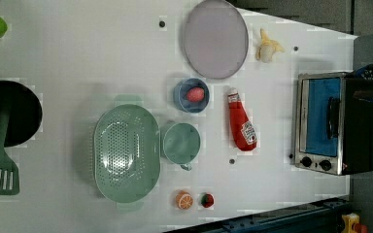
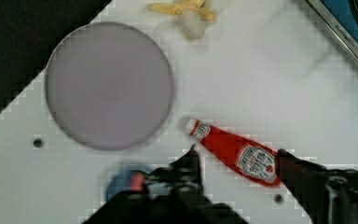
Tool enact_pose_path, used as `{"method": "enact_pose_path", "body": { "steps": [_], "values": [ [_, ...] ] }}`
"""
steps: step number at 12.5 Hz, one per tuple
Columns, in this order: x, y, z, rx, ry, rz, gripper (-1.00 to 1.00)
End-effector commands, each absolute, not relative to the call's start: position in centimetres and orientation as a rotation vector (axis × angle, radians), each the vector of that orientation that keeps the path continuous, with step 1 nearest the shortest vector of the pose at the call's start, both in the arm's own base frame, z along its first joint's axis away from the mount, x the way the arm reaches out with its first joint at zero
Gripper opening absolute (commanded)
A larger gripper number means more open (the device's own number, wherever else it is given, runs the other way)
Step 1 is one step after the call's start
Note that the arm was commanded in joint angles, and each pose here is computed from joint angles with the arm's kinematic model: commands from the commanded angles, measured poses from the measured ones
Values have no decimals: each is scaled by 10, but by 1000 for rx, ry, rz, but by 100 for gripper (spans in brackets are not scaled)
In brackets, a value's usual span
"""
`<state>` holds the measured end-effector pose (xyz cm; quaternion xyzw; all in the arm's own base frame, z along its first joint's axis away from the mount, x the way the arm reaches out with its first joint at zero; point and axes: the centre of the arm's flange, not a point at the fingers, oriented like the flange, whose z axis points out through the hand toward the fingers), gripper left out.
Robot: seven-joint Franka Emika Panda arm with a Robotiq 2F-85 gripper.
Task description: Flap open oven.
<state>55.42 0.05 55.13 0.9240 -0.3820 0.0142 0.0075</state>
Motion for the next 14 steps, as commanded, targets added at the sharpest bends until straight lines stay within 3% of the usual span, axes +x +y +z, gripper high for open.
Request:
{"method": "enact_pose_path", "body": {
  "steps": [1, 3, 5, 6, 10, 12, 14],
  "values": [
    [418, -31, 608, 2817, -1411, 3, 58],
    [418, -31, 608, 2817, -1411, 3, 100],
    [418, -31, 608, 2817, -1411, 3, 100],
    [418, -32, 608, 2817, -1412, 2, 90],
    [420, -35, 604, 2813, -1419, -6, -9],
    [425, -44, 592, 2797, -1438, -49, -56],
    [431, -58, 572, 2784, -1444, -116, -65]
  ]
}}
